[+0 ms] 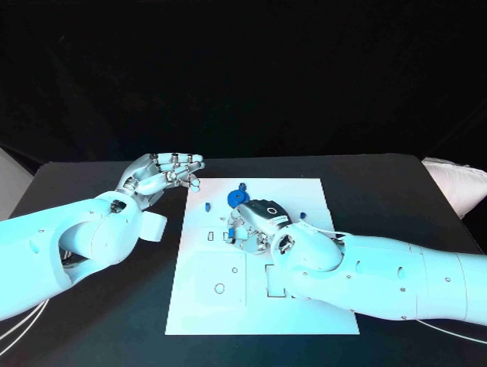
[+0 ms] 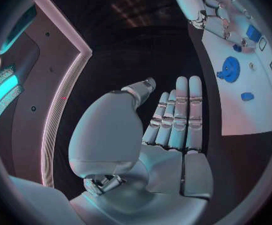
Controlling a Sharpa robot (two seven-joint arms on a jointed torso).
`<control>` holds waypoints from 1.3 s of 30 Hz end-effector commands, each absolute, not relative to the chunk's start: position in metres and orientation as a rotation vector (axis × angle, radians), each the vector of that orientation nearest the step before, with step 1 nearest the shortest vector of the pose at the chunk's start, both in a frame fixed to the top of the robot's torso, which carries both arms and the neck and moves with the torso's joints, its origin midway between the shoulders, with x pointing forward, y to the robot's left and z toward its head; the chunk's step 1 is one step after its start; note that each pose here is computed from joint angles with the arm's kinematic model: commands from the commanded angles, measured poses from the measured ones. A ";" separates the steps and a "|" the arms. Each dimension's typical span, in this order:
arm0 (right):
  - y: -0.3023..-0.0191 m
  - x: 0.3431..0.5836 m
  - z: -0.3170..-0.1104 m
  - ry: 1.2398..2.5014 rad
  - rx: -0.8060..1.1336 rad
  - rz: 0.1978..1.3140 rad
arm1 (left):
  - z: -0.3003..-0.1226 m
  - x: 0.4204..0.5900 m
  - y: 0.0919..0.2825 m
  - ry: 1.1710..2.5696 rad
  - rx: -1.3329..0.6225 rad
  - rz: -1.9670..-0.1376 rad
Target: Assemble the parts on the task board
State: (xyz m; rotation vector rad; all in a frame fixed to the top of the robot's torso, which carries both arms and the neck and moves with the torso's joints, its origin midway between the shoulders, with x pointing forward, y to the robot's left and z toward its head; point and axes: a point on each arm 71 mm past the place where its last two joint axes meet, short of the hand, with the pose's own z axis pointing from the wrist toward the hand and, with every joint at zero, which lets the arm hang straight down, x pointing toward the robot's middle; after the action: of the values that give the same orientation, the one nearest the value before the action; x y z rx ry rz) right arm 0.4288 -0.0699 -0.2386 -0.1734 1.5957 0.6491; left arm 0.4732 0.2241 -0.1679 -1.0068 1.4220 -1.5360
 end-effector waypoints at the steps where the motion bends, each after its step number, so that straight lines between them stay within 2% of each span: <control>1: -0.071 0.428 -0.244 1.621 -0.193 0.627 | -0.167 0.473 0.222 1.426 -1.000 -1.559; 27: -0.073 0.428 -0.241 1.573 -0.153 0.662 | -0.168 0.473 0.222 1.430 -1.003 -1.555; 39: -0.078 0.417 -0.231 1.517 -0.137 0.764 | -0.171 0.475 0.222 1.465 -0.981 -1.520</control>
State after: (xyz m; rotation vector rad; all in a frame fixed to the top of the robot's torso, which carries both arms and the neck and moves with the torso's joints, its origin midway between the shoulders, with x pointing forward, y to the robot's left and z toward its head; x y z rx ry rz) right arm 0.4201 -0.0801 -0.2352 -0.1343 1.5589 0.7008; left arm 0.4758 0.2255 -0.1707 -1.0078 1.4365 -1.5178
